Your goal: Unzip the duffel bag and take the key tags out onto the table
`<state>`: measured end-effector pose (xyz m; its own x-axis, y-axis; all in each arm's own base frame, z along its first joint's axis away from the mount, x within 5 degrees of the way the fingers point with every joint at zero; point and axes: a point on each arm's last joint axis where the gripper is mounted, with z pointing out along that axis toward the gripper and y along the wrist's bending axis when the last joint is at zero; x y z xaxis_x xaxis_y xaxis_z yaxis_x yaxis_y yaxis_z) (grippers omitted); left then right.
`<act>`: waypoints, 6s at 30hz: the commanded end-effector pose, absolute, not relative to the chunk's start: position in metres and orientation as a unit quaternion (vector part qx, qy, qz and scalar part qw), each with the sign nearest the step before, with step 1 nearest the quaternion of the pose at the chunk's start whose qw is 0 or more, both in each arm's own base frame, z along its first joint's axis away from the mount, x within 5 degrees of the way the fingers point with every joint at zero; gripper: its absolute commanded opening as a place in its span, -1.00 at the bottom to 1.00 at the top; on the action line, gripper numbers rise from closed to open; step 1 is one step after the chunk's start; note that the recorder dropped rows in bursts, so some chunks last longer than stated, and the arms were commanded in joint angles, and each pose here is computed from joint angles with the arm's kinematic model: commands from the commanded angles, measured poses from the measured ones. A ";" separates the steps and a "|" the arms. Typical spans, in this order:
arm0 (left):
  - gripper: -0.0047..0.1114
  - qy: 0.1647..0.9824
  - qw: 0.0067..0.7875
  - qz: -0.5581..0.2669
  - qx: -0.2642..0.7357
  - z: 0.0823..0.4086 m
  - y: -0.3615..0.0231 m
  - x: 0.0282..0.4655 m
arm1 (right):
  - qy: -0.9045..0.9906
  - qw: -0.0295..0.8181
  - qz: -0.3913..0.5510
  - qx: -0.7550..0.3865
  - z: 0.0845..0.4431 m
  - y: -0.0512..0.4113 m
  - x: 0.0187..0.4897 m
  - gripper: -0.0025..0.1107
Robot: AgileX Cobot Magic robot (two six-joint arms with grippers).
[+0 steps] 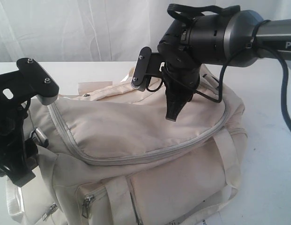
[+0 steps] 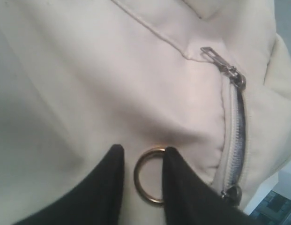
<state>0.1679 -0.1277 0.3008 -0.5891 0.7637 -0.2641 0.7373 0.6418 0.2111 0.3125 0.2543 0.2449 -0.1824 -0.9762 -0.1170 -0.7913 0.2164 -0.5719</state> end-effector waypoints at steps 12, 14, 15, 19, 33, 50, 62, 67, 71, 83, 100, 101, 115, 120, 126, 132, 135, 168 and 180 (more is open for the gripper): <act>0.19 0.897 0.159 0.023 0.413 0.302 -0.128 0.164 | 0.773 0.198 -0.229 -0.558 0.267 0.234 0.301 -0.96; 0.19 0.897 0.159 0.023 0.413 0.302 -0.128 0.164 | 0.773 0.205 -0.228 -0.555 0.274 0.232 0.299 -0.96; 0.19 0.897 0.159 0.023 0.413 0.302 -0.128 0.164 | 0.774 0.209 -0.227 -0.553 0.278 0.231 0.298 -0.96; 0.19 0.897 0.157 0.023 0.413 0.302 -0.128 0.164 | 0.781 0.228 -0.221 -0.537 0.289 0.227 0.295 -0.96; 0.19 0.898 0.156 0.020 0.412 0.302 -0.128 0.163 | 0.918 0.312 -0.030 -0.244 0.285 0.247 0.296 -0.13; 0.19 0.898 0.155 0.015 0.411 0.302 -0.129 0.163 | 0.926 0.332 -0.061 -0.171 0.235 0.260 0.322 0.31; 0.19 0.898 0.155 0.015 0.411 0.302 -0.129 0.163 | 0.928 0.312 -0.123 -0.160 0.232 0.249 0.322 -0.17; 0.19 0.899 0.151 0.017 0.411 0.302 -0.128 0.162 | 0.933 0.292 -0.147 -0.148 0.231 0.243 0.319 -0.70; 0.19 0.899 0.150 0.017 0.411 0.302 -0.128 0.162 | 0.935 0.284 -0.160 -0.144 0.231 0.241 0.318 -0.96; 0.19 0.899 0.150 0.016 0.411 0.302 -0.128 0.162 | 0.922 0.299 -0.161 -0.188 0.268 0.231 0.307 -0.96; 0.19 0.899 0.151 0.016 0.411 0.302 -0.128 0.162 | 0.932 0.310 -0.006 -0.190 0.261 0.259 0.306 0.05; 0.19 0.899 0.151 0.016 0.411 0.302 -0.128 0.162 | 0.933 0.306 -0.008 -0.191 0.257 0.260 0.307 0.19; 0.19 0.899 0.152 0.015 0.411 0.302 -0.129 0.162 | 0.937 0.279 -0.099 -0.183 0.219 0.256 0.319 0.29; 0.19 0.899 0.152 0.015 0.411 0.302 -0.129 0.162 | 0.931 0.293 -0.113 -0.188 0.221 0.254 0.322 0.27; 0.19 0.899 0.152 0.015 0.411 0.302 -0.129 0.162 | 0.937 0.283 -0.114 -0.172 0.216 0.252 0.324 0.13; 0.19 0.899 0.152 0.014 0.410 0.302 -0.129 0.162 | 0.958 0.227 -0.102 -0.145 0.193 0.255 0.320 0.13; 0.19 0.899 0.152 0.013 0.410 0.302 -0.129 0.162 | 0.963 0.215 -0.095 -0.133 0.188 0.253 0.321 0.10; 0.19 0.899 0.152 0.013 0.410 0.302 -0.129 0.162 | 0.946 0.251 -0.118 -0.166 0.257 0.226 0.310 -0.96; 0.19 0.899 0.152 0.013 0.410 0.302 -0.129 0.162 | 0.937 0.260 -0.136 -0.190 0.298 0.206 0.292 -0.96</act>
